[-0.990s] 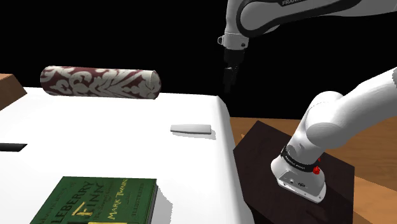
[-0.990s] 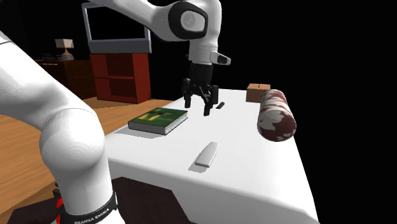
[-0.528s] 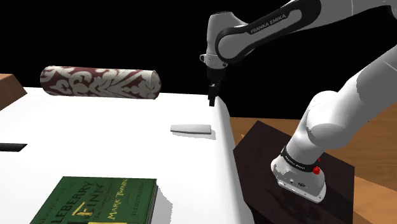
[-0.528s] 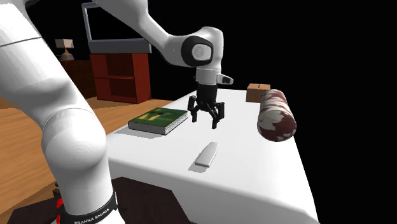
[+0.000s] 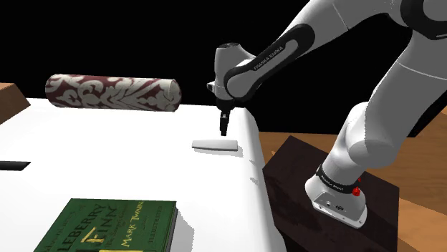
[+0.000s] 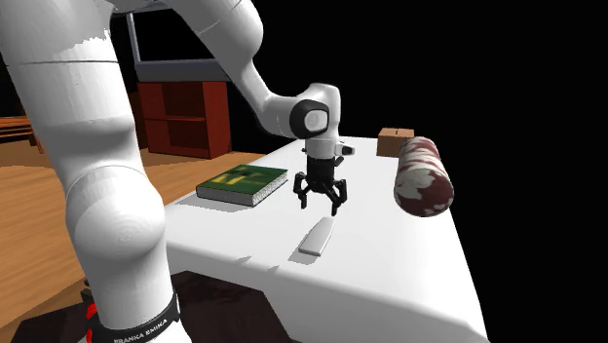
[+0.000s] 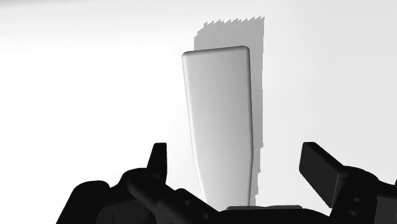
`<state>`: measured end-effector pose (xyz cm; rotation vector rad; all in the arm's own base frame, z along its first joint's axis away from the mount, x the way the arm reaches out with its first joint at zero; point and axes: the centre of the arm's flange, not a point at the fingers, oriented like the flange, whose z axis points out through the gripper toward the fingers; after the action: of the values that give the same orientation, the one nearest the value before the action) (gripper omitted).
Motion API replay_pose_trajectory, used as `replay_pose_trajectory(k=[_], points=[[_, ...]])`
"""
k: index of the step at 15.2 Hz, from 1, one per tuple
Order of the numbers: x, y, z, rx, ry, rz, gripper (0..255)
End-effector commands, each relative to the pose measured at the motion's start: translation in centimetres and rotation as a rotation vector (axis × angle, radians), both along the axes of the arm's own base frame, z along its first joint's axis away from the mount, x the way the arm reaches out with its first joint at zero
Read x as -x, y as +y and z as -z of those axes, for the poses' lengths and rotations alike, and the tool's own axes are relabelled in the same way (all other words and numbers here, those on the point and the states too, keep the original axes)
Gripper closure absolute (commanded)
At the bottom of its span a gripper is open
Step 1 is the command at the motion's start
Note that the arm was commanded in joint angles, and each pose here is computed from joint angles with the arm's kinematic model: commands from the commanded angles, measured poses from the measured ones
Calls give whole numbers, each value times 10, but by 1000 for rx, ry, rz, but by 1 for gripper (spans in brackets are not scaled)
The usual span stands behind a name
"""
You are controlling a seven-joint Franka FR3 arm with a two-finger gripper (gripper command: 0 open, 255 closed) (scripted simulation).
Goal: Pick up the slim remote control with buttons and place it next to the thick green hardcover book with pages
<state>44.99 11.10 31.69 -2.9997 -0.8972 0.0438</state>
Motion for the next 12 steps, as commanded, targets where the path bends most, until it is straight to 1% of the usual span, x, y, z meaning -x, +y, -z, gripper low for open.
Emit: replay_pose_trajectory(k=[1,4,5,12], points=[[-10,13,22,3,-12,-42,0],[-24,32,53,10,-26,-103,0],[-26,35,58,11,-28,-112,0],[-26,34,95,11,-28,-112,0]])
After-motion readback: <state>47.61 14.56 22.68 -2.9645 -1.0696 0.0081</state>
